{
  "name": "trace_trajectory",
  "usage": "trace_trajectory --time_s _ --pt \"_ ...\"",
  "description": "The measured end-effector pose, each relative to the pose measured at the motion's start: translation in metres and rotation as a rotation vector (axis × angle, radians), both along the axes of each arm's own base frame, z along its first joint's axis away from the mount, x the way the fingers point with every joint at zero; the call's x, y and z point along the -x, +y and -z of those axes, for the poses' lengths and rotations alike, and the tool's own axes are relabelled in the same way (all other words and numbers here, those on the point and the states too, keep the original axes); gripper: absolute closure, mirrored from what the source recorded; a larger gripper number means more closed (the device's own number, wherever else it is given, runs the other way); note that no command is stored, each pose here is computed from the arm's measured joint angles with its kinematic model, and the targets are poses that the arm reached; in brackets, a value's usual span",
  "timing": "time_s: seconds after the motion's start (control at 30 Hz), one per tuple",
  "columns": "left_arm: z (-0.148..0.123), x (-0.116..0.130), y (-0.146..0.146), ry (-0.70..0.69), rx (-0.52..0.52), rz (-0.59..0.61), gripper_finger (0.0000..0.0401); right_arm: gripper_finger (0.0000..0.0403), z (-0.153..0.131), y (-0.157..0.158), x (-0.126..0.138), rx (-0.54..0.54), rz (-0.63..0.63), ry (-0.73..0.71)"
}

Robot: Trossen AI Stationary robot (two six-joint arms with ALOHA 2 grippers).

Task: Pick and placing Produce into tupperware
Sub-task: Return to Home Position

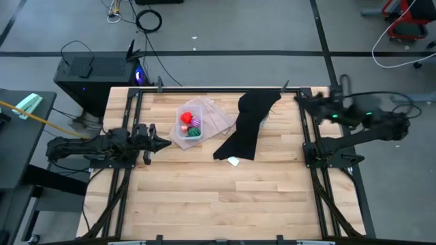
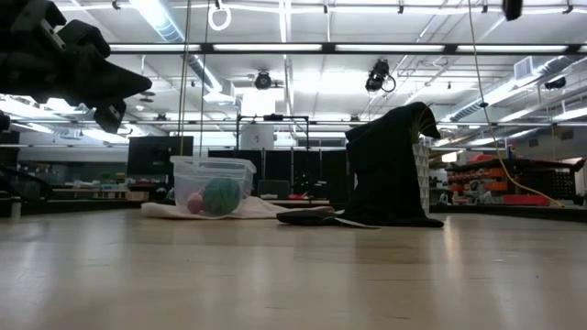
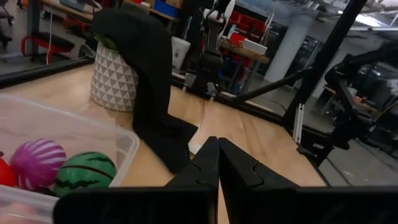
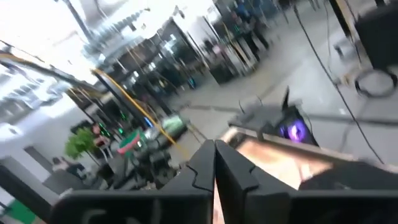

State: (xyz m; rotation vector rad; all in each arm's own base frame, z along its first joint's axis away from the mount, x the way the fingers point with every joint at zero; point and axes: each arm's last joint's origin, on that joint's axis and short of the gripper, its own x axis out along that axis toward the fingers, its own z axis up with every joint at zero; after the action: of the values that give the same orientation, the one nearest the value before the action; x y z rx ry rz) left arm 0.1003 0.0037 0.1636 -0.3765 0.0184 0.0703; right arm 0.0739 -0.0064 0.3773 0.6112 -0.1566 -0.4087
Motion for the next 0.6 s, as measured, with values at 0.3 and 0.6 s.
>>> trace_trajectory --time_s 0.3,0.6 --pt "-0.002 0.000 0.000 -0.023 -0.070 0.000 0.0388 0.0399 -0.005 -0.009 0.080 0.163 0.002 -0.177" --pt "-0.006 0.000 0.000 -0.058 -0.071 -0.002 0.0357 0.0401 -0.001 -0.011 0.112 0.422 0.000 -0.206"
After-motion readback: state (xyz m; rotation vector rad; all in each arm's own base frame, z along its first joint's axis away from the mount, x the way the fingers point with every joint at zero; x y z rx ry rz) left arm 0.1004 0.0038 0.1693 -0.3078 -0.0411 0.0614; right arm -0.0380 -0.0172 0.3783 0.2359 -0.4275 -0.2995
